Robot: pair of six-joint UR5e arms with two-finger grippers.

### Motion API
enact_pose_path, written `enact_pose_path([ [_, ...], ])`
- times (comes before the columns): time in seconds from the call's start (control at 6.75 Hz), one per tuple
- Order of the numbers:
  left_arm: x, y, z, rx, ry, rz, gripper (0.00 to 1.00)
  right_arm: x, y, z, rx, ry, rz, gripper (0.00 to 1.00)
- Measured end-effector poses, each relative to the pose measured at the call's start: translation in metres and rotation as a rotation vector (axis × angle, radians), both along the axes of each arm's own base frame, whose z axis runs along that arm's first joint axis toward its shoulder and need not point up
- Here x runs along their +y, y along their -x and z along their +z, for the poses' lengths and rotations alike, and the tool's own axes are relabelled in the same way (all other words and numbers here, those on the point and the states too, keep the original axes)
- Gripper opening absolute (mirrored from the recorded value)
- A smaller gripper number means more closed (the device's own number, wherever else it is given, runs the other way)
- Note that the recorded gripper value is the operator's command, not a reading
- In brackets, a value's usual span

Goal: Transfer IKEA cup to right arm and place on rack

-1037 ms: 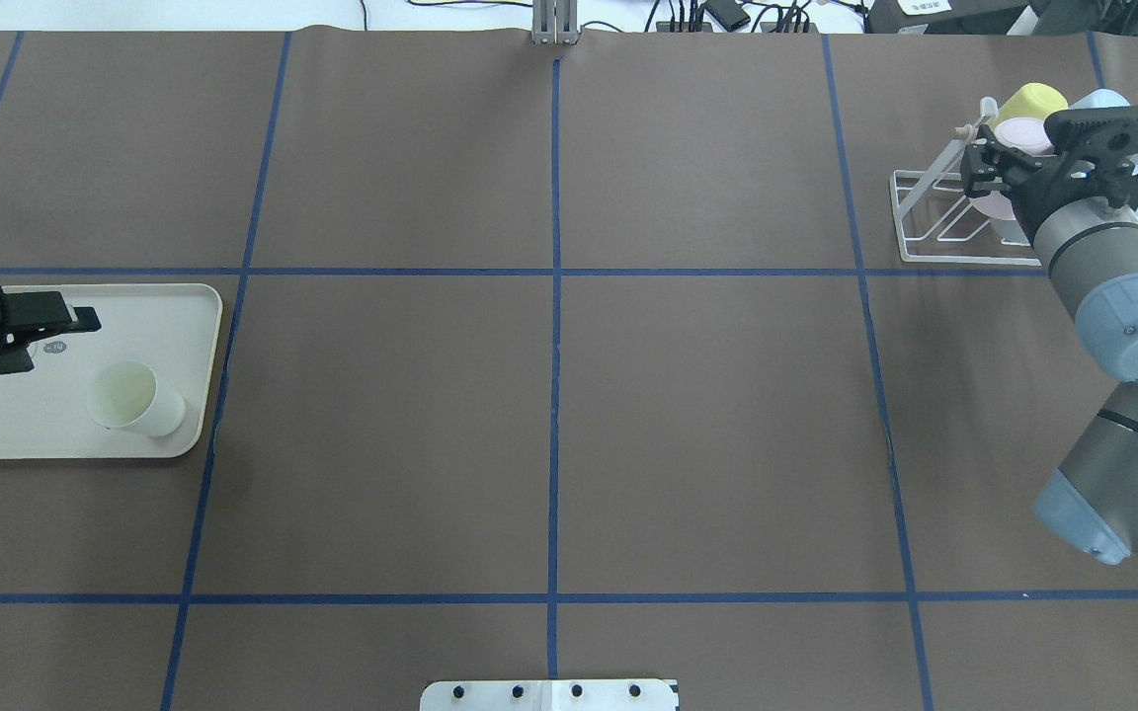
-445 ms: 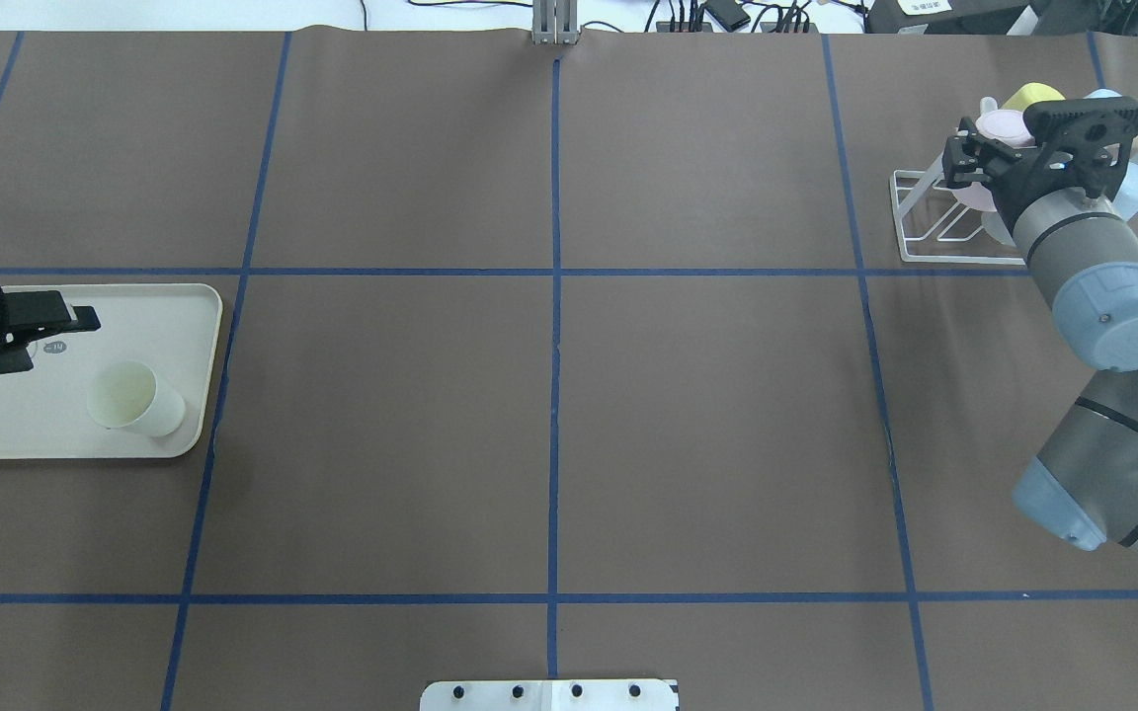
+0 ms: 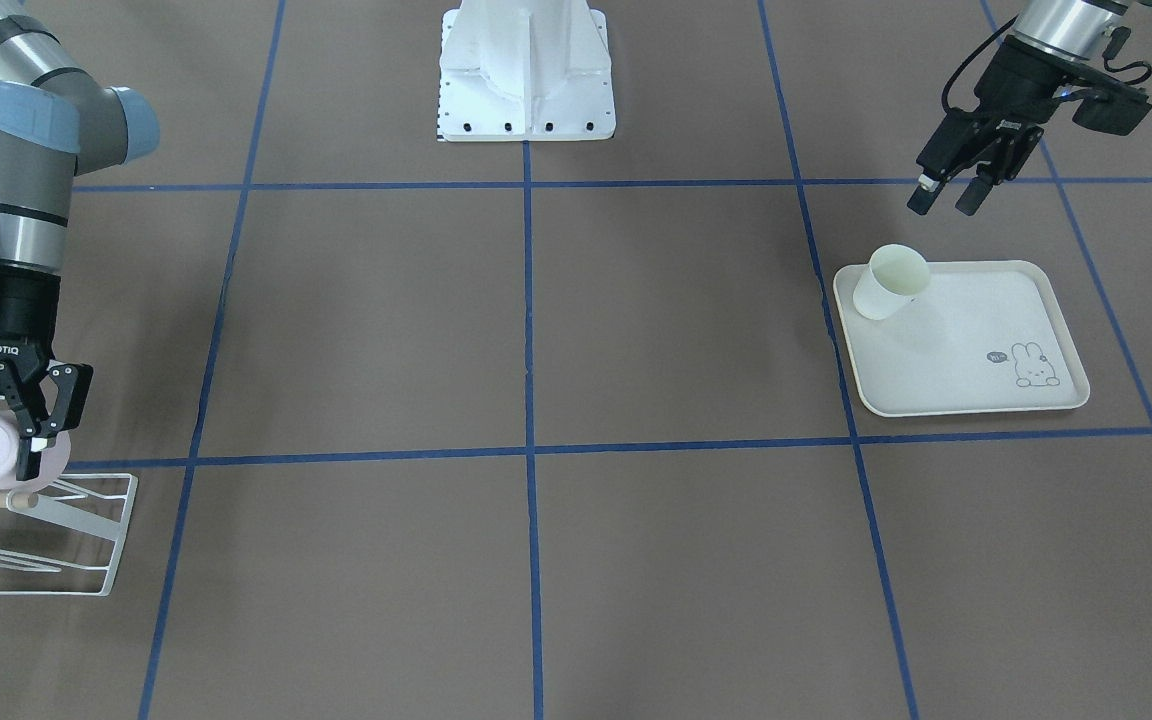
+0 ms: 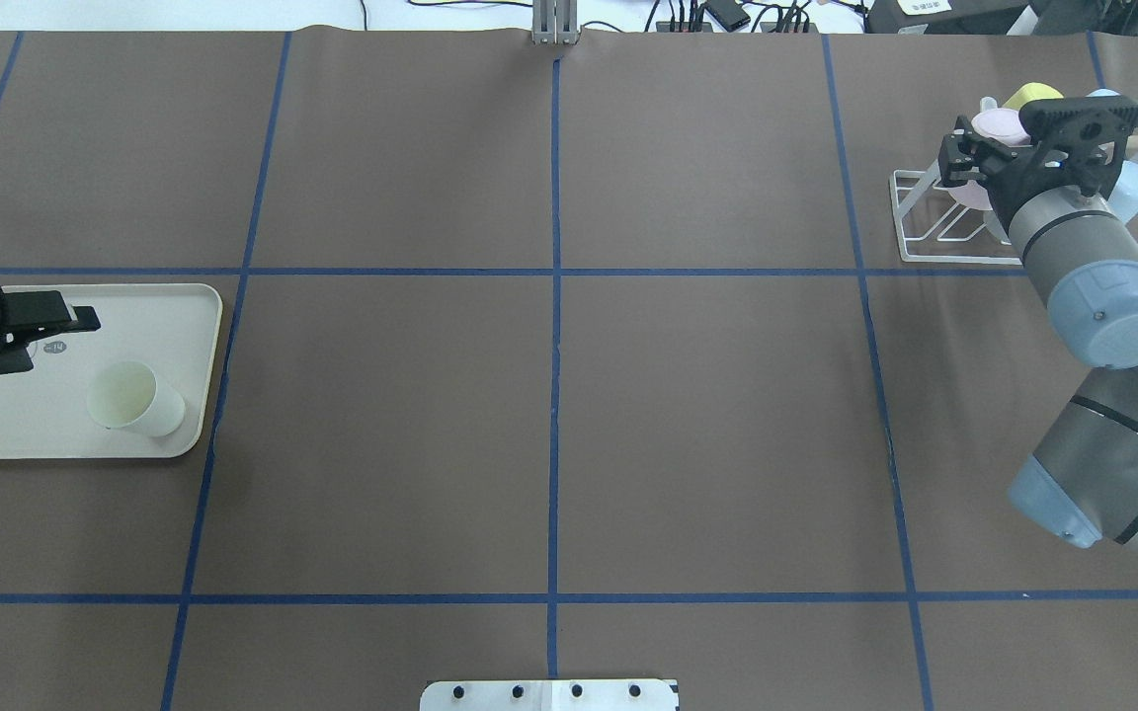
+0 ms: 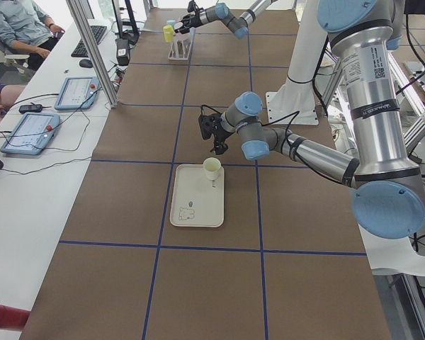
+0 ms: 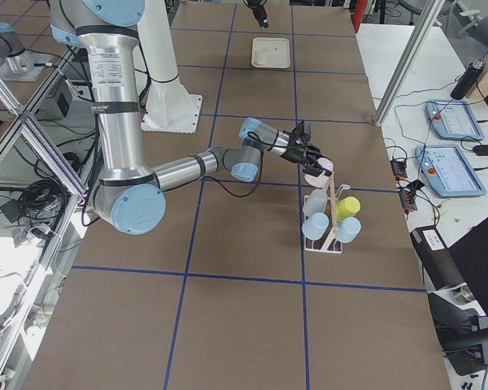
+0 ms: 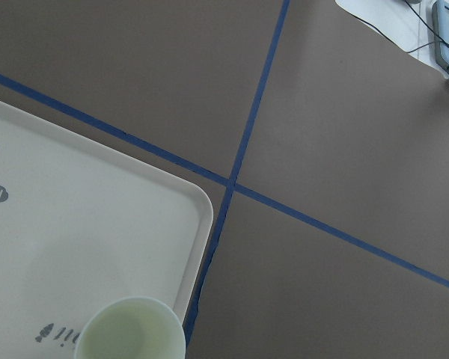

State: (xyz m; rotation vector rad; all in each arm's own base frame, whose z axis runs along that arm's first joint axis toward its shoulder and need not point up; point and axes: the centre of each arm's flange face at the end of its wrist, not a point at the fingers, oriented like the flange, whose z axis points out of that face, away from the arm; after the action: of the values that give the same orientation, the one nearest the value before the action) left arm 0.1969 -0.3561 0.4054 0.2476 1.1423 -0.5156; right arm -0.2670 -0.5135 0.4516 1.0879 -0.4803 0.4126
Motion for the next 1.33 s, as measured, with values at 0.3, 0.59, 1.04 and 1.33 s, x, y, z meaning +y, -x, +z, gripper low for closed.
enact_pose_path([
  [0.3, 0.000, 0.000, 0.000, 0.000, 0.000, 0.000, 1.00, -0.002, 0.002, 0.012, 0.012, 0.017, 0.000, 0.00],
  [0.59, 0.000, 0.000, -0.001, 0.001, 0.000, -0.001, 1.00, -0.003, 0.003, 0.019, 0.022, 0.027, -0.002, 0.00],
  [1.04, 0.000, 0.000, -0.001, 0.001, 0.000, -0.001, 1.00, -0.004, 0.002, 0.018, 0.027, 0.025, 0.000, 1.00],
  [1.33, 0.000, 0.000, 0.000, 0.000, 0.001, 0.000, 1.00, -0.003, 0.000, 0.020, 0.035, 0.026, -0.001, 1.00],
])
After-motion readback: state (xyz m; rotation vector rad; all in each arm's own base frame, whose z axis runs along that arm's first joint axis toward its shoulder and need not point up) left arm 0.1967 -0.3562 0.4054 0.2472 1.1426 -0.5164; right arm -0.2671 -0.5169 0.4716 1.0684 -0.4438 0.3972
